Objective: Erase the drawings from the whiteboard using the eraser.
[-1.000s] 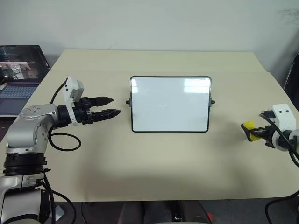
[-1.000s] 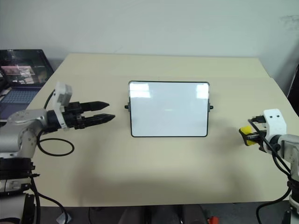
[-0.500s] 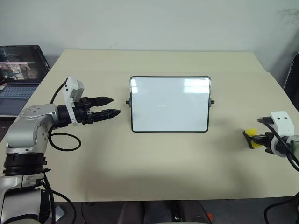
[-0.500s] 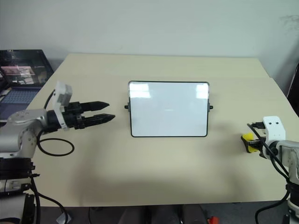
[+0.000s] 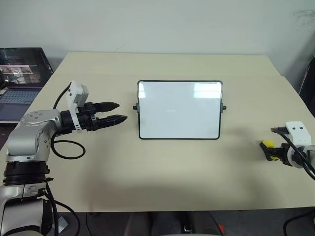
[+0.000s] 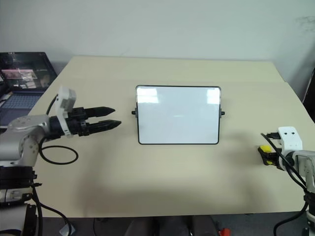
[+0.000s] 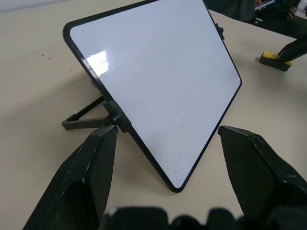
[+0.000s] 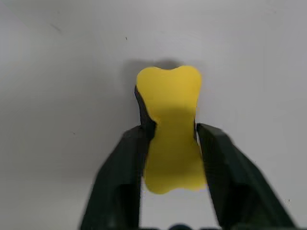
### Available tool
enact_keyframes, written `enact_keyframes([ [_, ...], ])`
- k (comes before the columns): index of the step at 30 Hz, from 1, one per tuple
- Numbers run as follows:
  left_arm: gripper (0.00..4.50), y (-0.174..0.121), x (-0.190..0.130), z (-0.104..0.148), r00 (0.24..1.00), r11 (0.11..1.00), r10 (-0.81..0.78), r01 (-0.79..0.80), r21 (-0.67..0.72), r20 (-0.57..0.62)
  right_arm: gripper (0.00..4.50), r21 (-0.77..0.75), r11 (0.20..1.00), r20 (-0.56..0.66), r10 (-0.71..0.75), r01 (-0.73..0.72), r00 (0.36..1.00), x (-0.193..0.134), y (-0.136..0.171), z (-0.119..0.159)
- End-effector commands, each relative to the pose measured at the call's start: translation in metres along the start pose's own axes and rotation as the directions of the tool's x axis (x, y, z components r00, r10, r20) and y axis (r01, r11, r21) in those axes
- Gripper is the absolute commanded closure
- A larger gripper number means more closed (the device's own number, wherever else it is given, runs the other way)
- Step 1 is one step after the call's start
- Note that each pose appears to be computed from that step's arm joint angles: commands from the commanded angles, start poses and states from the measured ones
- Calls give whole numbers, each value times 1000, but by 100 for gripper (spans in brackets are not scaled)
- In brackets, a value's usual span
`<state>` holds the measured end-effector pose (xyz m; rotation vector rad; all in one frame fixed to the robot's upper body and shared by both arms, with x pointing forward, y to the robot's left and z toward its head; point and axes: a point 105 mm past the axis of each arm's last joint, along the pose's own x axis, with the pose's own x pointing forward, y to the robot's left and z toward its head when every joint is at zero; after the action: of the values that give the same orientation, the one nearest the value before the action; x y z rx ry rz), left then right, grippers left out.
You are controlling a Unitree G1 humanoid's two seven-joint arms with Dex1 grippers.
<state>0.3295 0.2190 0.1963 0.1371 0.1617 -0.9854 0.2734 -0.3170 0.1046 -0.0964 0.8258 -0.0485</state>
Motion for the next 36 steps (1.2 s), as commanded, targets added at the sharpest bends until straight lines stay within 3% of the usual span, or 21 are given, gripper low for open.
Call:
enact_keyframes([
  [1, 87, 0, -3, 13, 1000, 999, 5, -6, 47, 20, 129, -1, 1000, 56, -30, 30, 998, -12, -10, 14],
  [5, 87, 2, -5, 13, 1000, 998, 22, -23, 53, 20, 3, -36, 997, 103, -68, 73, 992, -23, -15, 29],
  [10, 87, 18, -23, 26, 981, 980, 174, -181, 83, 85, 3, -106, 987, 246, -94, 123, 965, -47, -14, 71],
  [16, 87, 36, -40, 42, 895, 898, 392, -422, 121, 213, 3, -141, 989, 440, 23, 44, 898, -44, 20, 114],
  [21, 87, 45, -48, 41, 815, 829, 515, -552, 86, 265, 3, -72, 997, 556, 36, 5, 830, -25, 35, 125],
  [24, 87, 58, -50, 36, 727, 750, 616, -659, 57, 304, 3, -24, 1000, 622, 17, -2, 783, -8, 53, 128],
  [36, 87, 72, -38, 15, 549, 609, 740, -792, -40, 389, 3, 45, 999, 696, -35, 6, 717, 18, 80, 120],
])
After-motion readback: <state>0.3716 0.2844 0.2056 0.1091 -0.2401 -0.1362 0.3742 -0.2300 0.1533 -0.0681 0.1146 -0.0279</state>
